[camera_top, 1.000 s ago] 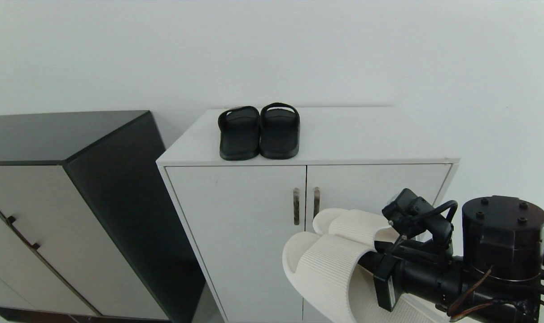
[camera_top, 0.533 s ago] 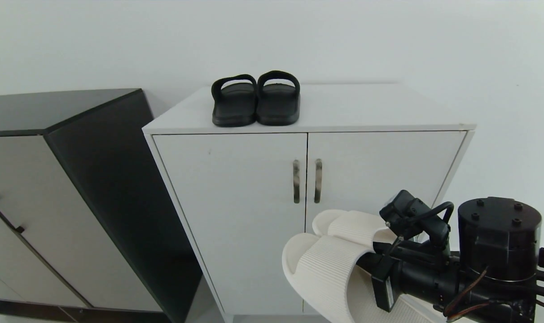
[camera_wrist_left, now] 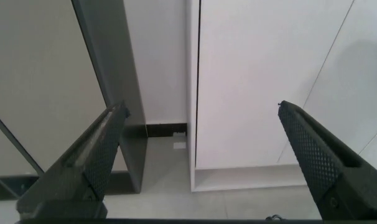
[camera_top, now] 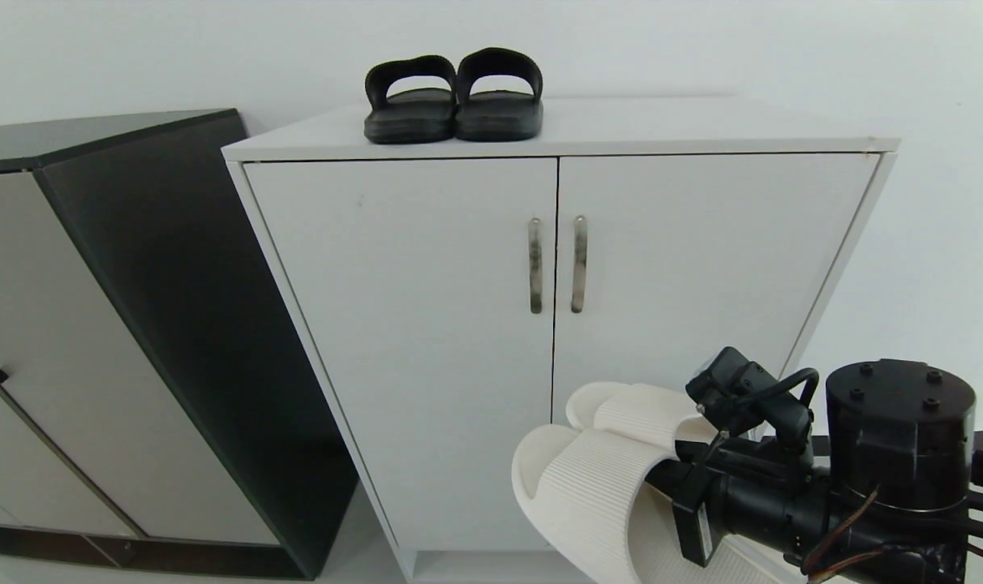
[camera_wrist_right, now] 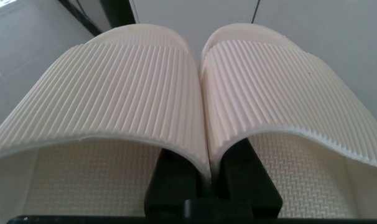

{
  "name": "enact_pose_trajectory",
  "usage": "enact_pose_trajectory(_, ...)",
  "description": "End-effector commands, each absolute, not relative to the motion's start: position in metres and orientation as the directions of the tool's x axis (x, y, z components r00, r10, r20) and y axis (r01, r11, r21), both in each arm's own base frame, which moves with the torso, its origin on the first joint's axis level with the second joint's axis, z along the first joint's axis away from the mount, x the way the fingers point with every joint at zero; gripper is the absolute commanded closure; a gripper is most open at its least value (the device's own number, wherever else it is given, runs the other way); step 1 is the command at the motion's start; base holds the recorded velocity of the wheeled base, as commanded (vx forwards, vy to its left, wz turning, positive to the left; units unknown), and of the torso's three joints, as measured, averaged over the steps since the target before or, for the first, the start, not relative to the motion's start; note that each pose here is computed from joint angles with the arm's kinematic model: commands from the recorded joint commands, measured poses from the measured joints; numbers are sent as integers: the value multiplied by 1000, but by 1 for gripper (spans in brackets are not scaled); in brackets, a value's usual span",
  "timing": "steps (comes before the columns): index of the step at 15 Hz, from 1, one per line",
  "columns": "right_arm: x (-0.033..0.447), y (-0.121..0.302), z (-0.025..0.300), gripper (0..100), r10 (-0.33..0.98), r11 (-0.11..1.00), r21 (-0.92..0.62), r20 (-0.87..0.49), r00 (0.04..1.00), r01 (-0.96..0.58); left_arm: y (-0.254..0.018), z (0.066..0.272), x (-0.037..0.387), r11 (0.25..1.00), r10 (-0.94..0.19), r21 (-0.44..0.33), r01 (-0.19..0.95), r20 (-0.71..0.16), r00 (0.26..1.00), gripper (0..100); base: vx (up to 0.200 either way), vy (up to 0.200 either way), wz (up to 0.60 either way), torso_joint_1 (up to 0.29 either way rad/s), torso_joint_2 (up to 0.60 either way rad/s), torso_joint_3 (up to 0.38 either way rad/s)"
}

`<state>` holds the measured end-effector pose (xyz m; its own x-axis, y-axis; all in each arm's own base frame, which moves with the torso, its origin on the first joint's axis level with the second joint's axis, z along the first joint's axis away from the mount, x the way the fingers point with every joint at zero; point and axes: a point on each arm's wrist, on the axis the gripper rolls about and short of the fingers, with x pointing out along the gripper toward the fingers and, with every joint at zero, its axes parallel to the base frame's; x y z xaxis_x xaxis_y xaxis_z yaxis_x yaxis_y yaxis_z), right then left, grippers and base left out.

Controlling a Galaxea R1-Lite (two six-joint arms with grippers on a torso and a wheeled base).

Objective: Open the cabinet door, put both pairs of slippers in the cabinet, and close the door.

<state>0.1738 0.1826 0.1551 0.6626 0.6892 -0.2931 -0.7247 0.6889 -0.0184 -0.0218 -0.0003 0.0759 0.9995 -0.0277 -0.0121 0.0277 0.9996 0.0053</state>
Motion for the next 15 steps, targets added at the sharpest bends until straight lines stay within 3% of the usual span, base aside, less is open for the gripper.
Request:
enact_pose_trajectory(1,173,183,155,100,692,685,-18,-295,659,-728,0,76,-21,999,-34,10,34,-29,999,0,0,0,0,-22,393,373)
enact_pose_trajectory(3,173,183,154,100,691,685,-18,-298,658,-728,0,82,-16,998,-52,28,54,-72,996,0,0,0,0,-5,173,171)
enact_pose_trajectory(5,173,183,154,100,691,685,-18,-298,658,-728,-2,137,-9,992,-104,-82,100,-47,993,0,0,0,0,1,40,25)
enact_pose_trajectory(7,172,184,154,100,693,683,-19,-298,656,-730,-4,159,14,975,-208,-103,195,-135,969,0,0,0,0,0,0,0)
enact_pose_trajectory(9,172,183,154,100,694,683,-19,-296,657,-730,-8,170,38,941,-335,-112,321,-151,930,0,0,0,0,0,0,0)
enact_pose_trajectory(12,171,183,153,100,693,683,-19,-299,656,-730,-16,187,76,835,-547,-39,549,-173,819,0,0,0,0,0,0,0)
enact_pose_trajectory(15,170,182,152,100,692,679,-35,-305,655,-733,-29,210,114,775,-621,-13,631,-192,760,0,0,0,0,0,0,0)
